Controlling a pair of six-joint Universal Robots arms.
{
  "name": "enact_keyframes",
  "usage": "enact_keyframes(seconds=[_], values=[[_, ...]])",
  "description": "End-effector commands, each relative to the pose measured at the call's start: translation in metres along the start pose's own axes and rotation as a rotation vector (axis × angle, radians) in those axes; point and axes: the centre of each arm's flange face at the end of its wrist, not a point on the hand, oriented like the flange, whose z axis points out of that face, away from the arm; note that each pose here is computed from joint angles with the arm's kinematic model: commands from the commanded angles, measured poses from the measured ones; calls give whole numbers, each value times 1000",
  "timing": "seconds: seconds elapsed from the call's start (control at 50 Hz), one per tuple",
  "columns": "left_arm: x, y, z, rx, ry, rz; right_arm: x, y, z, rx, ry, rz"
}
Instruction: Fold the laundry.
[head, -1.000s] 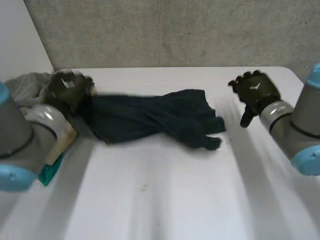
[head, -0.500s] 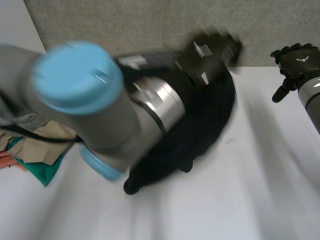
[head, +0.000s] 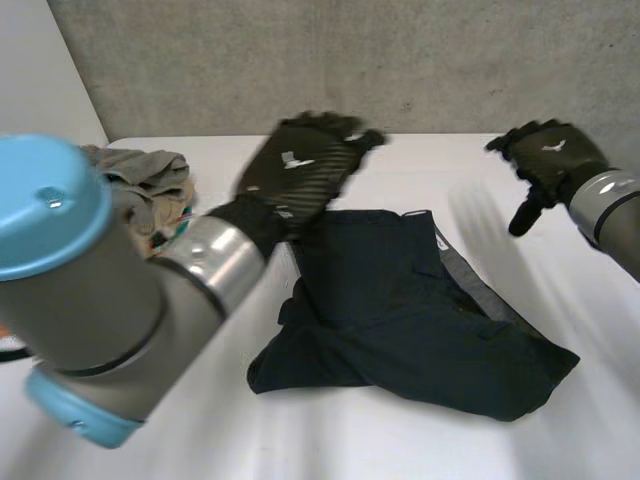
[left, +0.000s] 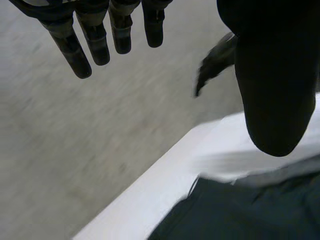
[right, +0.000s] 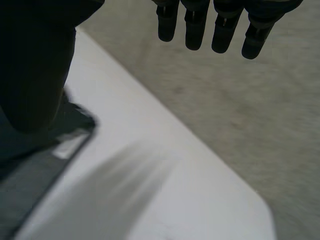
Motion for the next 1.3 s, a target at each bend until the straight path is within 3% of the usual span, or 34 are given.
enact_keyframes(seconds=[0.02, 0.12, 0.3, 0.42, 0.6, 0.7, 0.86, 0.98, 1.08, 1.18, 1.3], values=[[-30, 50, -28, -226, -101, -53, -33, 1, -27, -148, -190, -53], [-28, 85, -54, -421, -86, -151, -46, 2, -56, -253, -296, -136], [-10, 116, -55, -507, 1, -252, -59, 25, -90, -357, -470, -392], [-6, 135, -33, -508, 8, -247, -68, 46, -88, -403, -487, -362], [0, 157, -8, -545, -53, -176, -72, 75, -61, -353, -365, -262], [-4, 125, -16, -486, -92, -162, -65, 55, -63, -285, -319, -213], [-26, -19, -38, -12, -75, -163, -34, -37, -100, -33, -262, -147], [-63, -47, -34, 51, -163, -165, -16, -64, -97, 65, -255, -47], [-82, -15, -10, -85, -163, -197, -43, -58, -80, 45, -357, 12], [-87, 47, 27, -243, -120, -236, -96, -32, -50, 1, -442, 25], [-103, 99, 61, -319, -147, -162, -132, -7, -9, 7, -387, 61]])
